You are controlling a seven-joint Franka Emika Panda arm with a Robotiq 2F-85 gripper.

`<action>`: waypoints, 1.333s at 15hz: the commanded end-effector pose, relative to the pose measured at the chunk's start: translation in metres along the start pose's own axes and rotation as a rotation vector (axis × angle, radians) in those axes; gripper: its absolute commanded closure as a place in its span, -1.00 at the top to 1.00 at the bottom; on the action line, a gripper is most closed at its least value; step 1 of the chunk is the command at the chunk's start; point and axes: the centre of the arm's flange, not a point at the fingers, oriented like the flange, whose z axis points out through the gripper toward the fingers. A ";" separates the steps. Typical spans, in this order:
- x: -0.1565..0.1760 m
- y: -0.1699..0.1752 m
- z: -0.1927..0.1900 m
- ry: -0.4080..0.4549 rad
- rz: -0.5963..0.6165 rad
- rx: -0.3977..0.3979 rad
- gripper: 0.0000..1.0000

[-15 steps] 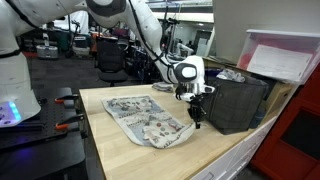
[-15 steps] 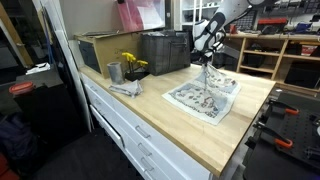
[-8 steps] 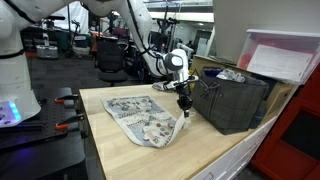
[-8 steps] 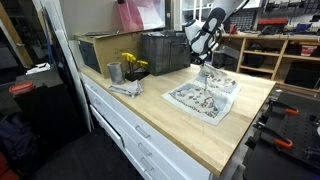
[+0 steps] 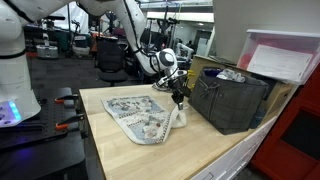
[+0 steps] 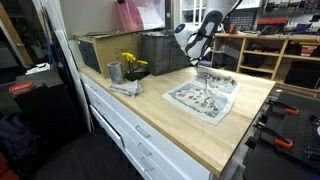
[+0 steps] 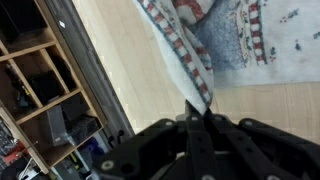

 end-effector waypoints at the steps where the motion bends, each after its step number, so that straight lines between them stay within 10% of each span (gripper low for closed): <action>1: -0.012 -0.005 -0.028 0.027 0.034 -0.046 -0.98; 12: -0.041 -0.046 -0.057 0.079 -0.003 -0.099 -0.98; 20: -0.050 -0.096 -0.100 0.011 -0.080 0.018 -0.98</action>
